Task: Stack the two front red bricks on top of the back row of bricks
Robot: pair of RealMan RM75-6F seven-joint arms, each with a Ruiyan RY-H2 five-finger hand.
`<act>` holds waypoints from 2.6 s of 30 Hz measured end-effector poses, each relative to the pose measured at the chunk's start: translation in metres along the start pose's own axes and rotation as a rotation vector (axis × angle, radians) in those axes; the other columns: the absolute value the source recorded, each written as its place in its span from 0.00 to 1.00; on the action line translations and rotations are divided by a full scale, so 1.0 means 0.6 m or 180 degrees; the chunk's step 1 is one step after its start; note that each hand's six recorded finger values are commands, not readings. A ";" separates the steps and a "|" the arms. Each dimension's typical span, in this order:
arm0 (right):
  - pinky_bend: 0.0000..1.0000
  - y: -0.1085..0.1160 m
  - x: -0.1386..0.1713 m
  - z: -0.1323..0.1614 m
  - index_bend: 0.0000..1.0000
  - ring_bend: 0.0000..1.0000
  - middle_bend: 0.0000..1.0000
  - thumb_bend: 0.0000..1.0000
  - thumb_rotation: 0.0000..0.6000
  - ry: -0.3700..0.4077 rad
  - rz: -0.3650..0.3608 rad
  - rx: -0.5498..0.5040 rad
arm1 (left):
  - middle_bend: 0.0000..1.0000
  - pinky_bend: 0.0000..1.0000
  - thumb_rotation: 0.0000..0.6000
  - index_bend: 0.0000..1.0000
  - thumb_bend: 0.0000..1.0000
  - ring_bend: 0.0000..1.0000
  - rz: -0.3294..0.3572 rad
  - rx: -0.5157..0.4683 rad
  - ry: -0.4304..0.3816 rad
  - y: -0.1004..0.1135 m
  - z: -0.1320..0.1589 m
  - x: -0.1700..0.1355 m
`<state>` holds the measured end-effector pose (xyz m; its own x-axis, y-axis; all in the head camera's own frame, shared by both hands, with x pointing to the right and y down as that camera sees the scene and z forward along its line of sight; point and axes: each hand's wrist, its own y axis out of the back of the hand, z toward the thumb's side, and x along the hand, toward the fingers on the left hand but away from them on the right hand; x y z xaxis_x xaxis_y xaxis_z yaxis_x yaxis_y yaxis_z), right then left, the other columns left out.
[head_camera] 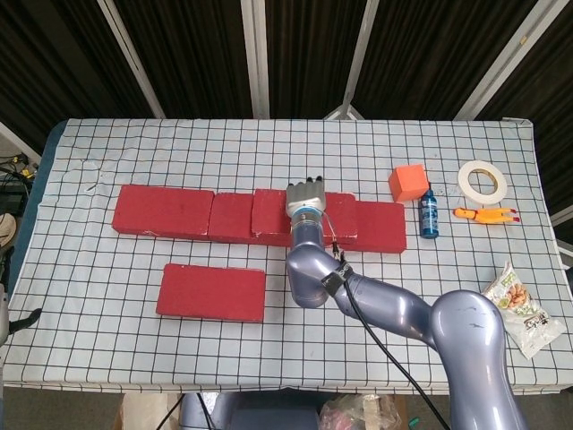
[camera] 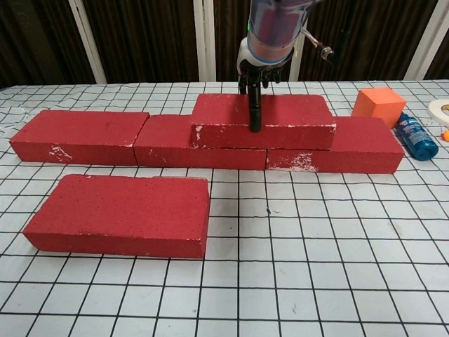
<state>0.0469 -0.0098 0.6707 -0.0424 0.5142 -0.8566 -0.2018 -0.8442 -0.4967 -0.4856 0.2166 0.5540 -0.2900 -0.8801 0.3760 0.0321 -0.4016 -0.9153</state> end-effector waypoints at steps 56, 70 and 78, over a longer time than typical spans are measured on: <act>0.00 0.036 0.154 -0.196 0.03 0.00 0.00 0.18 1.00 0.0170 -0.1028 -0.0446 | 0.00 0.11 1.00 0.05 0.00 0.00 0.0144 -0.0131 -0.0507 0.009 0.034 -0.020; 0.00 -0.131 0.287 -0.460 0.03 0.00 0.00 0.18 1.00 -0.0080 -0.1833 -0.0702 | 0.00 0.11 1.00 0.05 0.00 0.00 0.0124 -0.0216 -0.1193 0.017 0.115 -0.058; 0.00 -0.291 0.381 -0.520 0.03 0.00 0.00 0.18 1.00 -0.0135 -0.1992 -0.1037 | 0.00 0.10 1.00 0.04 0.00 0.00 -0.0123 -0.0151 -0.1507 0.042 0.171 -0.067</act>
<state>0.3779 0.2075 0.5180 -0.0535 0.9176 -0.3938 0.1023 -0.3873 -0.9163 -0.3751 0.2157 0.5309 0.1780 -0.8878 0.4244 -0.0169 -0.4339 -0.9008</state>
